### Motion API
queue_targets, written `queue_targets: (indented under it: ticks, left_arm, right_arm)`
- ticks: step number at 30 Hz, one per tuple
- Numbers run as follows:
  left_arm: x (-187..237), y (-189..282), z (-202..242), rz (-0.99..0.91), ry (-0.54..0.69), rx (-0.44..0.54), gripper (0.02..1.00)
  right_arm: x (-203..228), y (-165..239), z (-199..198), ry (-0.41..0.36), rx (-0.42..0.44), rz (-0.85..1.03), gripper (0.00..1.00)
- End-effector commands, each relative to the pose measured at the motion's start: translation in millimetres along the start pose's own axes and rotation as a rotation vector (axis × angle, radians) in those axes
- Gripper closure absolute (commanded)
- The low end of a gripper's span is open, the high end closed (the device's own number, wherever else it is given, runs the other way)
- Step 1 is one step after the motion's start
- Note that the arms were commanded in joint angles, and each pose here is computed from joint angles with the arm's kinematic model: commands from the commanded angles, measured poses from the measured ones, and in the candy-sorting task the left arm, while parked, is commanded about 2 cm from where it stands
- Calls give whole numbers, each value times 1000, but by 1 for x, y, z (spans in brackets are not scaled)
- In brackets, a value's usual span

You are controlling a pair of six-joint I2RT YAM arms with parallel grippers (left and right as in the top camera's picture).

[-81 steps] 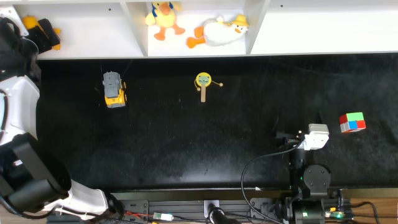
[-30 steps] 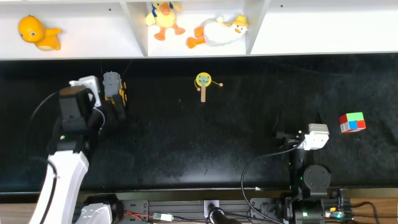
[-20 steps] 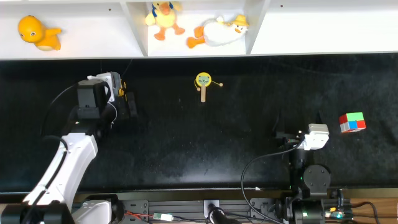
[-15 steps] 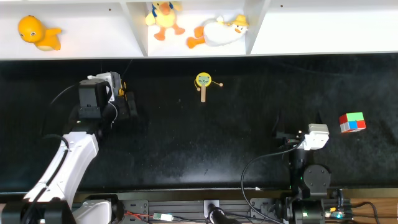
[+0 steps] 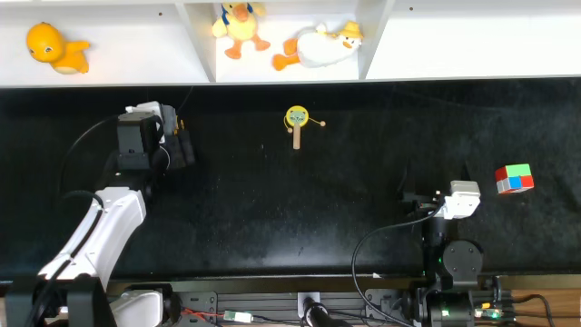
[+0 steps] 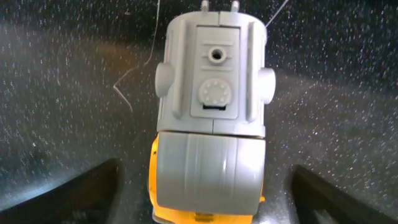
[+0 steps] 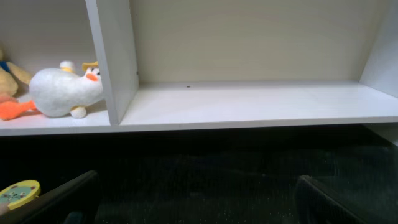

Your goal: Store Toys

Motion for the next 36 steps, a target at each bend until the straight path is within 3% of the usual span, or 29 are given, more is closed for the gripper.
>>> queue_targets:
  ticks: [1,6,12,24,36]
  left_arm:
    - [-4,-1,0,-22,-20,-16,443]
    - [-8,-1,0,-43,-26,-14,649]
    - [-12,6,0,-66,-24,-12,785]
    - [-32,72,8,-236,-11,-17,877]
    - [-74,89,3,-337,-11,-5,908]
  right_arm:
    - [4,0,1,-5,-10,1,7]
    - [4,0,1,-4,-10,1,7]
    - [4,0,1,-4,-10,1,5]
    - [4,0,1,-4,-10,1,7]
    - [4,0,1,-4,-10,1,5]
Point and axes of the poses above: each gripper's point midway between its finger pads, its own y axis back along the fingers, its own z axis along the line the jaws close on, x = y × z, the point moved 7 cm from there along y, back along the fingers, and after that the axes turned 4 degrees about -y, right-handed, at the moved point
